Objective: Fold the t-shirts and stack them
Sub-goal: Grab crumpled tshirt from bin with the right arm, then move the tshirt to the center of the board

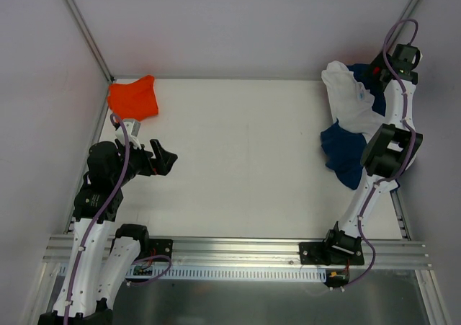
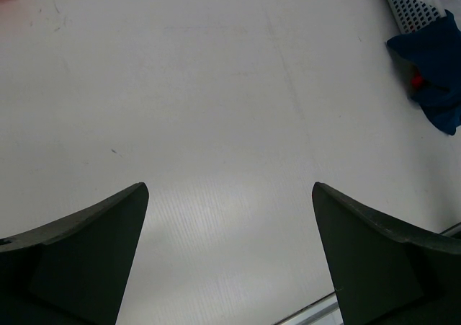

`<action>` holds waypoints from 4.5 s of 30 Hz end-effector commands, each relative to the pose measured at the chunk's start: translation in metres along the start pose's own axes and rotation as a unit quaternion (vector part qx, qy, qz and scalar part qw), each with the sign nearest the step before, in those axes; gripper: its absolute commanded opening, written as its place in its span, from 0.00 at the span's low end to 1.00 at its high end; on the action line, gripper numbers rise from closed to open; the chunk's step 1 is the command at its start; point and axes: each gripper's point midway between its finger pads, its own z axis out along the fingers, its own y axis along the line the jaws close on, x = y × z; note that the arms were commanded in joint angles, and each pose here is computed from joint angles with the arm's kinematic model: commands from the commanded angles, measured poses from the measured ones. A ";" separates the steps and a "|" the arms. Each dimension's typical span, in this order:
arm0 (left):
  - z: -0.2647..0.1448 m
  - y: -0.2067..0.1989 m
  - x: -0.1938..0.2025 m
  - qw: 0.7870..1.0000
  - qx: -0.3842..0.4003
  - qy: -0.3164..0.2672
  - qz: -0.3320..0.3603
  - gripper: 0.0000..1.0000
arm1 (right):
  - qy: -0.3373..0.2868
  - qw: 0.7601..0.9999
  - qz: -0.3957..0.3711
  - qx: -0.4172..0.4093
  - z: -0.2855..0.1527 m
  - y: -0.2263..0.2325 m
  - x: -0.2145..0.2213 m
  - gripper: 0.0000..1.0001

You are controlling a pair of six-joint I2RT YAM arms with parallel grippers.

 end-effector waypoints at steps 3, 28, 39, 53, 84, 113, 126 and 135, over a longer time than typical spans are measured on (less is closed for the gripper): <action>-0.001 -0.010 -0.006 1.000 0.023 -0.003 0.015 0.99 | -0.011 1.000 -0.003 -0.007 0.004 0.004 -0.005 0.99; 0.002 -0.009 -0.003 1.000 0.025 0.008 0.012 0.99 | 0.004 1.000 -0.009 -0.007 0.043 0.000 0.027 0.64; 0.002 -0.010 -0.002 0.999 0.028 0.012 0.012 0.99 | 0.005 1.000 -0.017 -0.003 0.055 -0.004 0.035 0.32; 0.000 -0.010 -0.003 0.999 0.027 0.006 0.017 0.99 | -0.079 0.997 -0.012 -0.018 -0.011 0.026 -0.008 0.00; -0.018 -0.008 -0.017 0.998 0.006 -0.052 0.043 0.99 | -0.198 0.824 -0.297 -0.440 -0.571 0.224 0.161 0.00; -0.003 -0.076 0.016 0.979 0.190 0.052 -0.060 0.99 | -0.133 0.906 -0.313 -0.253 -0.415 0.153 0.213 0.00; 0.029 -0.109 0.137 0.961 0.138 0.238 -0.034 0.98 | -0.052 0.937 -0.295 -0.180 -0.316 0.151 0.201 0.00; 0.003 -0.091 0.183 0.959 -0.003 0.285 0.003 0.96 | -0.044 0.940 -0.289 -0.175 -0.304 0.138 0.197 0.00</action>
